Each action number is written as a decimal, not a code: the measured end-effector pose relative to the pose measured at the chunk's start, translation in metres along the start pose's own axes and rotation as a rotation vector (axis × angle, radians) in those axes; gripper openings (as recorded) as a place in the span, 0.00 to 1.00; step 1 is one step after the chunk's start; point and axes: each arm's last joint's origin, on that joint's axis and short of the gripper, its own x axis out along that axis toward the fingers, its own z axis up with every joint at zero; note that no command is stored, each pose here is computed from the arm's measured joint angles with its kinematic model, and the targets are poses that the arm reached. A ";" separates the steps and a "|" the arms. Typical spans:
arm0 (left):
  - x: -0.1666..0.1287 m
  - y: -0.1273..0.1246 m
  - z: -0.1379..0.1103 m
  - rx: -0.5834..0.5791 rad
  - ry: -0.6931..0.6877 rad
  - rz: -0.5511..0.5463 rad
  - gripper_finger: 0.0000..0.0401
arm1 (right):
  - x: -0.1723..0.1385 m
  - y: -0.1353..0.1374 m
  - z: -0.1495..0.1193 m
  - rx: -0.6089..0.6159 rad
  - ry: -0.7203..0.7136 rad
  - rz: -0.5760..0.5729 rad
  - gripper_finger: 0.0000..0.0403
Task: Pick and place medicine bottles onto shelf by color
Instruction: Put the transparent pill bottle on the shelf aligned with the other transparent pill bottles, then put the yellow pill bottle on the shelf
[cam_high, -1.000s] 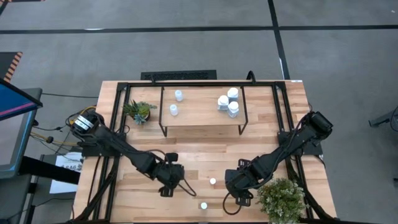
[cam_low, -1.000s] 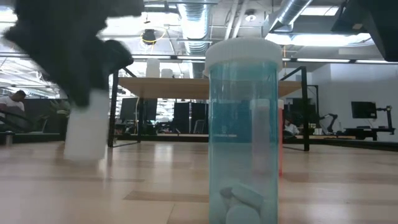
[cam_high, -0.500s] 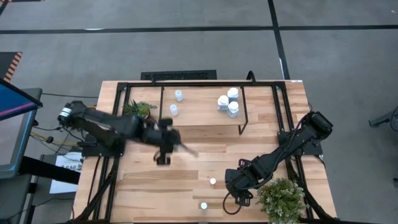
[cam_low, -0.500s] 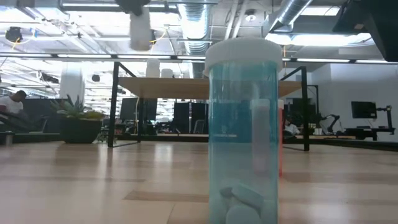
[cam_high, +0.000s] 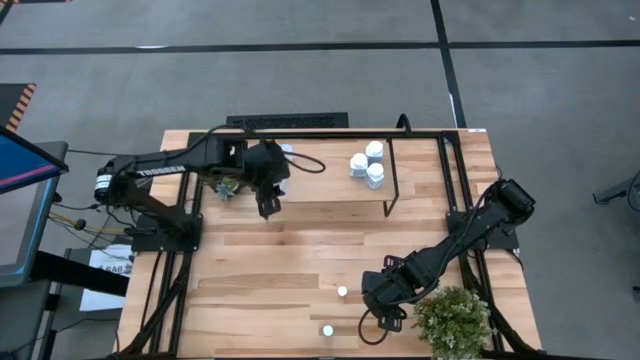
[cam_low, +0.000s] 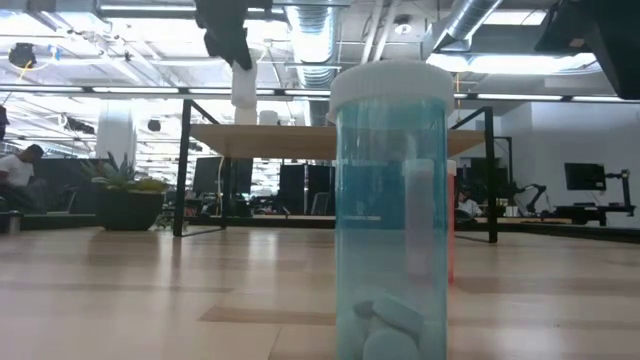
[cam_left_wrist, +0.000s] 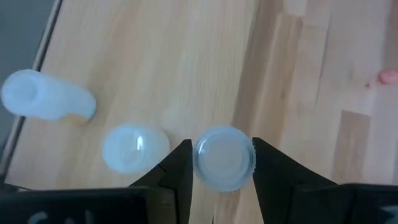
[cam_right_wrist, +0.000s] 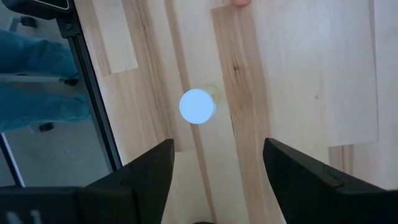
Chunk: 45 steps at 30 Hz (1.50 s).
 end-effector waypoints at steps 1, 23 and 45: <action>0.000 0.002 0.000 -0.008 0.001 -0.004 0.26 | 0.000 0.000 0.000 0.000 -0.001 -0.001 0.67; 0.025 0.031 0.005 -0.001 0.079 0.161 0.26 | 0.000 -0.001 -0.001 -0.001 0.011 -0.016 0.67; 0.024 0.029 0.006 -0.071 0.065 0.071 0.52 | 0.000 -0.001 -0.001 0.017 0.012 -0.015 0.67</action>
